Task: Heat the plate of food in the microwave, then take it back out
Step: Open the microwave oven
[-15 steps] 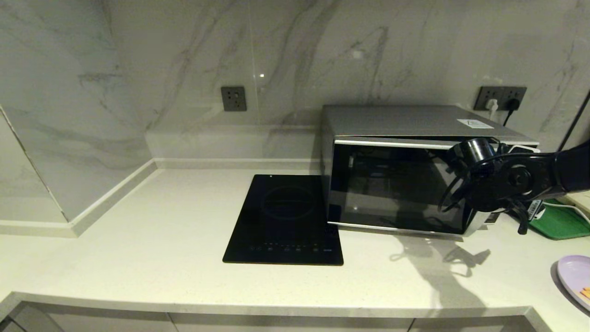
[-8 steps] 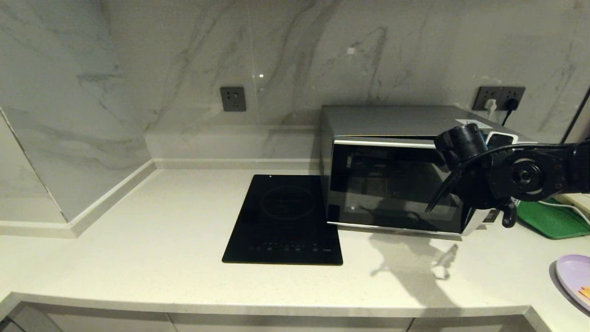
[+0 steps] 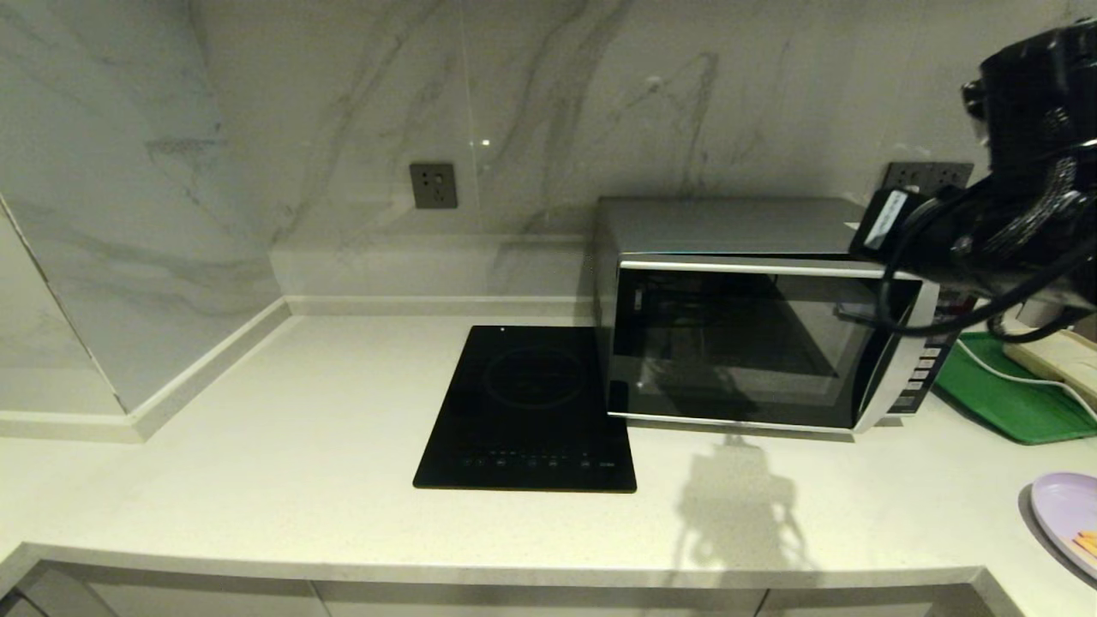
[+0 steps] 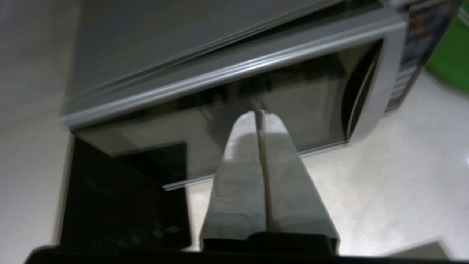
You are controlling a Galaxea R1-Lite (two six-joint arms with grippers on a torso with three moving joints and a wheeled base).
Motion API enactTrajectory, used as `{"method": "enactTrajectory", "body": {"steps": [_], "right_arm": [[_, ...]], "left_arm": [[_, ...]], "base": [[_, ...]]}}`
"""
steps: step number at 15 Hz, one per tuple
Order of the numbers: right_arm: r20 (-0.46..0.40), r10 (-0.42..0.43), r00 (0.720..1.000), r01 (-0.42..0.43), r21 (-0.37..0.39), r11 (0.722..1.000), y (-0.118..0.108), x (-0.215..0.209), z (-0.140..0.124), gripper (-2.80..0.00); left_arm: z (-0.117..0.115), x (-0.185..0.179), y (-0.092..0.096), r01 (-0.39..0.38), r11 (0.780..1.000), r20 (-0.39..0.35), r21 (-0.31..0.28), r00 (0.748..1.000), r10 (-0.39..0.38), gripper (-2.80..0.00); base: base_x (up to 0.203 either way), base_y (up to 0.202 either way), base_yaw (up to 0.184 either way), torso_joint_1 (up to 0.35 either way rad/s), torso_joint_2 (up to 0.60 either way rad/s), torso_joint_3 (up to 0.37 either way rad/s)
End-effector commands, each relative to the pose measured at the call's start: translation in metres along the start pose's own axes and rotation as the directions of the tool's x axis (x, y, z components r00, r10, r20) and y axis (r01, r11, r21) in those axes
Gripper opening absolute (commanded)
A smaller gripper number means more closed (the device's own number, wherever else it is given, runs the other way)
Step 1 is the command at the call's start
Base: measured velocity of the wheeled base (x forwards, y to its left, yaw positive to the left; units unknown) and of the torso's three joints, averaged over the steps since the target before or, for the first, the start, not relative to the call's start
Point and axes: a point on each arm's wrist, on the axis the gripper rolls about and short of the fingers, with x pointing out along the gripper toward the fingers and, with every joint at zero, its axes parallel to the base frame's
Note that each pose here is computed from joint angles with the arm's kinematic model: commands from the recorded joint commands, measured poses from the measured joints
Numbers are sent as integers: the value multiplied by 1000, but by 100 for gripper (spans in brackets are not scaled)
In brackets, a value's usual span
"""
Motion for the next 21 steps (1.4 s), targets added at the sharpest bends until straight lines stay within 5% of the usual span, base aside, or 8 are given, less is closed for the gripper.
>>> {"method": "enactTrajectory", "body": {"steps": [1,4,8,10,21], "right_arm": [[37,24,999,-29,121,992,-14,3,39,-280],[-67,10,998,8,268,963,-28,44,57,-280],[-192,-13,981,83,361,929,-44,111,55,-280],[-235,85,968,19,409,912,-54,123,58,-280],[-222,29,975,72,433,899,-84,160,56,-280]], "left_arm": [[0,0,0,-1,1000,2,-1,1000,1,-280],[0,0,0,-1,1000,0,-1,1000,1,-280],[0,0,0,0,1000,2,-1,1000,0,-280],[0,0,0,-1,1000,1,-1,1000,1,-280],[0,0,0,-1,1000,0,-1,1000,1,-280]], "base": [[0,0,0,0,0,0],[0,0,0,0,0,0],[0,0,0,0,0,0],[0,0,0,0,0,0],[0,0,0,0,0,0]]}}
